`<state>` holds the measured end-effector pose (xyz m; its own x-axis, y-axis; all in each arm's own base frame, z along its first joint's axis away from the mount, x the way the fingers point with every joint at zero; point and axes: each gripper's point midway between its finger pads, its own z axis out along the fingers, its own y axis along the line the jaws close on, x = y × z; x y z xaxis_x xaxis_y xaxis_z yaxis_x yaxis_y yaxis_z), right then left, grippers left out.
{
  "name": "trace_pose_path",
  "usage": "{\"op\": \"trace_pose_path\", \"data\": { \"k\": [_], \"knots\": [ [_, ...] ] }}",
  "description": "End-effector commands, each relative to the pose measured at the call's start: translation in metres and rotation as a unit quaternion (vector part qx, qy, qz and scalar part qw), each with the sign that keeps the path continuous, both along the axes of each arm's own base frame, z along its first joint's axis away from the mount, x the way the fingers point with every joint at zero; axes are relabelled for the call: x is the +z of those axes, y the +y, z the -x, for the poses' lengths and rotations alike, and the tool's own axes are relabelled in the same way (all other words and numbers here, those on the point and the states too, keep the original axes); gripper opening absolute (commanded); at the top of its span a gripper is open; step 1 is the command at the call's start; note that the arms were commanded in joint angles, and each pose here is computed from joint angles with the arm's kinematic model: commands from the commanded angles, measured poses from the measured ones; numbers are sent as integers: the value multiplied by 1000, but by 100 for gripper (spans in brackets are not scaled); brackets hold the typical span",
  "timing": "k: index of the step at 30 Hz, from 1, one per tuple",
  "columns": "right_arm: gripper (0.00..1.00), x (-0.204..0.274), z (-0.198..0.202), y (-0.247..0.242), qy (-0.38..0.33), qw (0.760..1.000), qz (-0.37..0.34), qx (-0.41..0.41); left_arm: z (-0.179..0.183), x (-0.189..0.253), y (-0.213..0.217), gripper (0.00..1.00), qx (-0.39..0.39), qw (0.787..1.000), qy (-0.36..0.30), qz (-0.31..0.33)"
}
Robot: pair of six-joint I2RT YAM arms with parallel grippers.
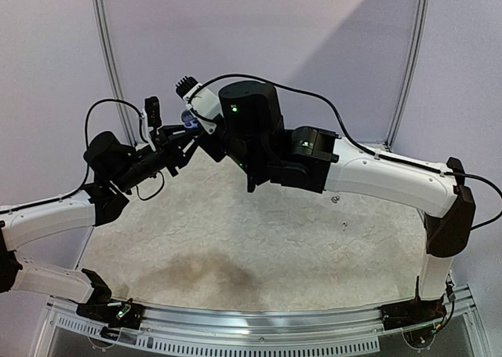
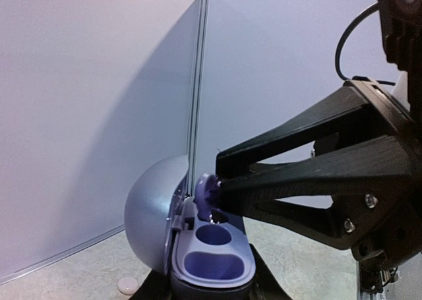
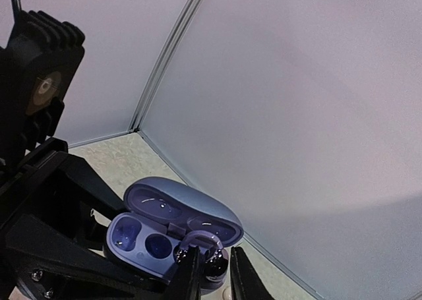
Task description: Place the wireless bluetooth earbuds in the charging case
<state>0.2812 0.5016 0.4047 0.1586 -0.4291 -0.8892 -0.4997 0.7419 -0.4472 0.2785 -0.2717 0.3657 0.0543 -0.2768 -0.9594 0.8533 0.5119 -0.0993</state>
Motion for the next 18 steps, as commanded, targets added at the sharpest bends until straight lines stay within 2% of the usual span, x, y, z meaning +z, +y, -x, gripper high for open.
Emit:
{"op": "trace_pose_path", "data": {
  "k": [1,12,18],
  "knots": [
    [19,-30,5,1,24,998,55,19,12,29,5,0,-1,998,-51,29],
    [23,-39,6,-8,43,996,74,13,13,27,7,0,2,998,-50,26],
    [28,-14,10,-15,47,998,35,22,11,21,7,0,4,999,-42,17]
  ]
}}
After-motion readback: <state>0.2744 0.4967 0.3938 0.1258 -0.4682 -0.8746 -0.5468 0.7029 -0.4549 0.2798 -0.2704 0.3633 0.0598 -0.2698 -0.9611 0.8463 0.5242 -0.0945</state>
